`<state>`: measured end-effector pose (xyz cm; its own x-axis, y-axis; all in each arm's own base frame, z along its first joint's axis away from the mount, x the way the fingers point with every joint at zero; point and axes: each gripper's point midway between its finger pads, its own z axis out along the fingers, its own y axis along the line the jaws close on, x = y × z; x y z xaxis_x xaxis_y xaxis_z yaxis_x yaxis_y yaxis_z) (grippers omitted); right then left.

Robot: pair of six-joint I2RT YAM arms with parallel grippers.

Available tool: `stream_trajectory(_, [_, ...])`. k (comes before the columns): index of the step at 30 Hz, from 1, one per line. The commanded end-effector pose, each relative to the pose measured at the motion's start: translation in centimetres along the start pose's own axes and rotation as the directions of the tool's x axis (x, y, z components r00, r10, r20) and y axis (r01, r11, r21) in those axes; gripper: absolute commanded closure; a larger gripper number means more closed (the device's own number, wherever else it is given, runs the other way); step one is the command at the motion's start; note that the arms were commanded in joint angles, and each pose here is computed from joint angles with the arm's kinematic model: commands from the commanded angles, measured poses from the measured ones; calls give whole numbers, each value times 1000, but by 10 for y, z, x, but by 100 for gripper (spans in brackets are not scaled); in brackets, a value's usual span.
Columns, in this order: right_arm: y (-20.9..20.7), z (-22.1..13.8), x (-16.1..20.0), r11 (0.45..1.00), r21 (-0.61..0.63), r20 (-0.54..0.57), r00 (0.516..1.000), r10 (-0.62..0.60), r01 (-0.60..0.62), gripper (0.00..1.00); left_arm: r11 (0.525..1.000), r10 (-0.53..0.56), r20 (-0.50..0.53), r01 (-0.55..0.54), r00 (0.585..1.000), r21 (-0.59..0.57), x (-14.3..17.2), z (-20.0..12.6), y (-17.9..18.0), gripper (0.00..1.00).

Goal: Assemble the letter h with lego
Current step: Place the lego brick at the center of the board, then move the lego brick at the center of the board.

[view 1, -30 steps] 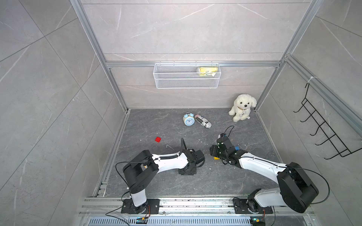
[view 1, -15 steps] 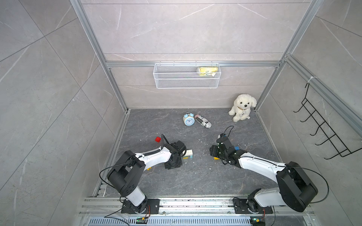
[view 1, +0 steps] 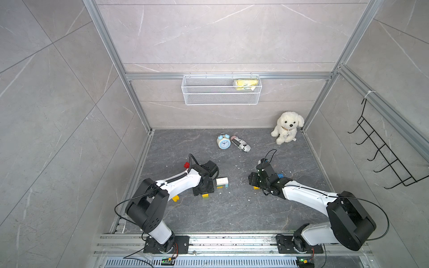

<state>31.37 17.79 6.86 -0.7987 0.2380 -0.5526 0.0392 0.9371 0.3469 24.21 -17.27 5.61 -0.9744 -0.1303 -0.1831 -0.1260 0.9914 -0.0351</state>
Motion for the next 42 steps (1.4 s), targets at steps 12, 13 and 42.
stream_trajectory(12, [4, 0, -5, 1000, -14, 7, 1000, 8, -8, 46, 972, -229, 237, 237, 944, -6, -137, -35, 81, 20])
stream_trajectory(13, [4, 0, -5, 1000, -14, 7, 1000, 8, -8, 46, 963, -264, 222, 268, 939, 11, -145, -28, 87, 19])
stream_trajectory(42, [3, -5, -11, 1000, 0, 29, 1000, -8, 8, 46, 769, -636, -61, 638, 770, 43, -189, 63, 82, 27])
